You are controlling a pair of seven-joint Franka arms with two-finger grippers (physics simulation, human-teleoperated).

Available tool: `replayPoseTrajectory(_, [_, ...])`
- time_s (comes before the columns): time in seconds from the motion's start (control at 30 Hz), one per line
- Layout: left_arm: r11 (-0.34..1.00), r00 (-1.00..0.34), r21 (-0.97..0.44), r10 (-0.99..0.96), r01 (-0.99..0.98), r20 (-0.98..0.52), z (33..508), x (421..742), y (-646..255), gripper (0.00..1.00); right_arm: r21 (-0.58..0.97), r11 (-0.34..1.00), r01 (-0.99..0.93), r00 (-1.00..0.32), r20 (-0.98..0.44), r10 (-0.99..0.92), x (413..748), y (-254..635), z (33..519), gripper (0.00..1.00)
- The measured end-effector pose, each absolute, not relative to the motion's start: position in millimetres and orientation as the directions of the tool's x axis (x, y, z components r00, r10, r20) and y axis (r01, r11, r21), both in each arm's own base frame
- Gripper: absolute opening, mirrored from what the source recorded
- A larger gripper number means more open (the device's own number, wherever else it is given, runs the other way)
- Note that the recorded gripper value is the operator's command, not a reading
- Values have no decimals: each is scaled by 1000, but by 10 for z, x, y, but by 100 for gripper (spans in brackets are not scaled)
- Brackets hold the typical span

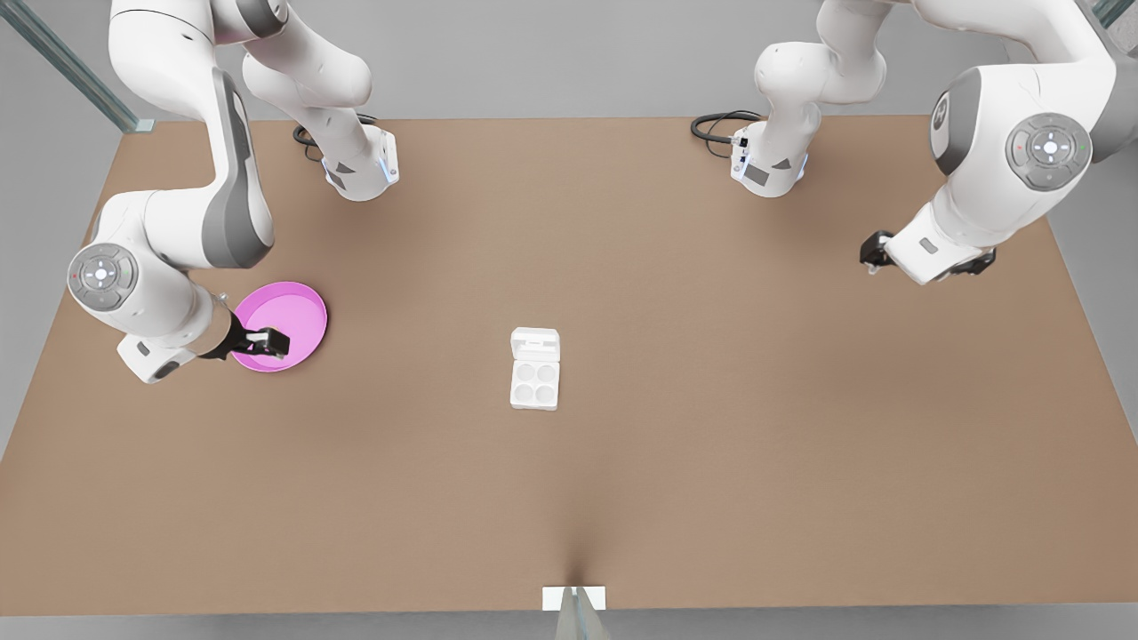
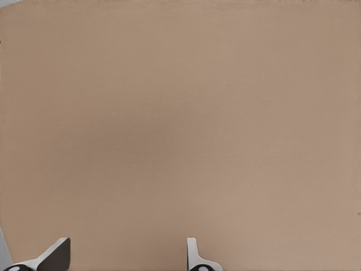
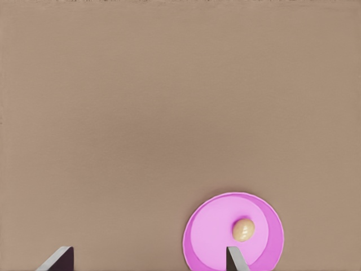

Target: Pack egg into the box and close the box lid

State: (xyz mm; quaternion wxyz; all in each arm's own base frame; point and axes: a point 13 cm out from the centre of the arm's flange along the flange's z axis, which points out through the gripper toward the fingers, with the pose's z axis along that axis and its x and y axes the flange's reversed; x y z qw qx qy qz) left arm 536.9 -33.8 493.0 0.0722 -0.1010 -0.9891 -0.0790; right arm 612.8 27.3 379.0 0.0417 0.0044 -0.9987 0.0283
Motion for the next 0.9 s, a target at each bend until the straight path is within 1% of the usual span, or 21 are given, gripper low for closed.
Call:
replayPoseTrajectory(0.1, [969,-973,144,180,200,142,4939,5409,-327,100,-57,998,-3,-997,76,1,6149,237,3809,100])
replayPoseTrajectory(0.13, [970,-974,145,177,196,139,4937,5418,-318,100,-57,998,-8,-996,92,-3,6151,256,3723,100])
replayPoseTrajectory(0.17, [971,-976,145,173,192,136,4938,5425,-308,100,-53,999,-12,-992,126,-5,6137,271,3543,100])
replayPoseTrajectory(0.2, [971,-976,146,170,189,133,4938,5432,-298,100,-52,999,-11,-985,175,-2,6054,246,3307,100])
replayPoseTrajectory(0.27, [972,-978,147,164,183,130,4934,5443,-285,100,-53,999,3,-960,281,18,5670,102,2827,100])
replayPoseTrajectory(0.3, [972,-978,148,162,181,129,4934,5446,-282,100,-57,998,12,-948,318,30,5405,4,2610,100])
replayPoseTrajectory(0.33, [973,-979,148,161,179,128,4934,5449,-282,100,-58,998,25,-940,339,43,5208,-105,2414,100])
replayPoseTrajectory(0.4, [973,-979,149,159,177,126,4934,5454,-286,100,-52,997,49,-935,349,64,4987,-308,2093,100])
replayPoseTrajectory(0.43, [973,-979,149,158,176,125,4934,5455,-290,100,-46,997,68,-940,331,79,4973,-458,1996,100])
replayPoseTrajectory(0.5, [973,-980,150,158,176,124,4935,5457,-298,100,-40,995,93,-958,267,100,5054,-827,1841,100])
replayPoseTrajectory(0.6, [973,-980,152,156,174,122,4936,5461,-305,100,-17,997,78,-982,171,80,5214,-1237,1520,100])
replayPoseTrajectory(0.67, [973,-981,152,155,172,121,4937,5464,-305,100,-5,1000,23,-993,113,23,5360,-1321,1366,100])
replayPoseTrajectory(0.77, [974,-981,153,152,170,119,4938,5467,-303,100,-4,997,-74,-996,40,-74,5539,-1343,1267,100])
replayPoseTrajectory(0.9, [974,-981,154,150,168,120,4931,5466,-305,100,-13,985,-172,-985,-16,-172,5634,-1379,1217,100])
